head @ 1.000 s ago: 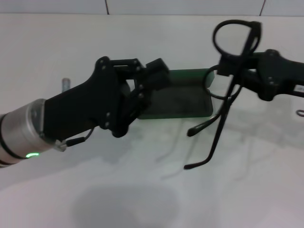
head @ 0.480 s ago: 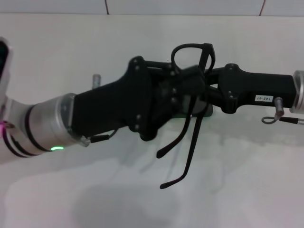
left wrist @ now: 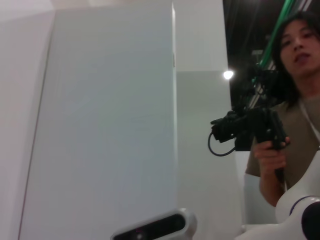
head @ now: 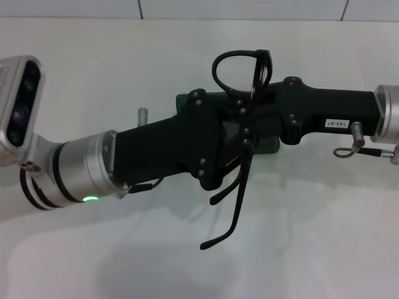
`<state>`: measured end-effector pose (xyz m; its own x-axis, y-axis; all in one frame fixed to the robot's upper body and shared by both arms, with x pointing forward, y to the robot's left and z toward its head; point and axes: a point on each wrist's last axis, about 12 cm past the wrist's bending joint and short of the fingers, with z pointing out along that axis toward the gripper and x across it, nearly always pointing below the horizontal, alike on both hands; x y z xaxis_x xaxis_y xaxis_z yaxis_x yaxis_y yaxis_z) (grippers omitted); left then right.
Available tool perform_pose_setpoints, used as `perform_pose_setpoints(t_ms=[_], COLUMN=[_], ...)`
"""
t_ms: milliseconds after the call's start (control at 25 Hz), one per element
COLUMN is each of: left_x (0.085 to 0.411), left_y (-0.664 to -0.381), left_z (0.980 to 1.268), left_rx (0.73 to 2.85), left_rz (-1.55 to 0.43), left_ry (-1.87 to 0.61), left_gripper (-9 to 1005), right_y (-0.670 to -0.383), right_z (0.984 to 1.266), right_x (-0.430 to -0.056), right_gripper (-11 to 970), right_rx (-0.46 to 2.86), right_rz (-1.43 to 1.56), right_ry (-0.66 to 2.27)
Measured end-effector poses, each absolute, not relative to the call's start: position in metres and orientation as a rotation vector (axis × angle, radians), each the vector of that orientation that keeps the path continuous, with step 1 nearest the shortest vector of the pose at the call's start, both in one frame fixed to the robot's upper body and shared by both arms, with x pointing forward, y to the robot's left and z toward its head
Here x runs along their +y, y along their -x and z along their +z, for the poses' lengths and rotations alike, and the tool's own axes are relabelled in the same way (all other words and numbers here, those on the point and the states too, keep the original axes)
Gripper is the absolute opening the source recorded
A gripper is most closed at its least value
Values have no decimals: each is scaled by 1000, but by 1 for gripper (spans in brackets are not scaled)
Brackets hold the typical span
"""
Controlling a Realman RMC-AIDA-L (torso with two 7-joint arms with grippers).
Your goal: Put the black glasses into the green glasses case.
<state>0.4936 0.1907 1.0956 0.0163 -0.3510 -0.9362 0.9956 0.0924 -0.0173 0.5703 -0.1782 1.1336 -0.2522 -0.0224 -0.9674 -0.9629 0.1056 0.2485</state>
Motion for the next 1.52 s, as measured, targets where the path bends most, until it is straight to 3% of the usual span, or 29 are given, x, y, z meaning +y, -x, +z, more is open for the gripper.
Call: perform_pose_setpoints(t_ms=[1120, 1520], left_x=[195, 204], left_y=[-490, -478], left_z=[1084, 1095], left_rx=[1045, 915], left_rz=[-1228, -1298], left_ry=[-826, -830], left_gripper=[70, 70], right_y=[-557, -557], right_z=[1131, 1134], right_x=[-183, -215], right_gripper=[117, 117], right_rx=[1414, 1366], right_rz=[1365, 1298], right_ry=[1020, 861])
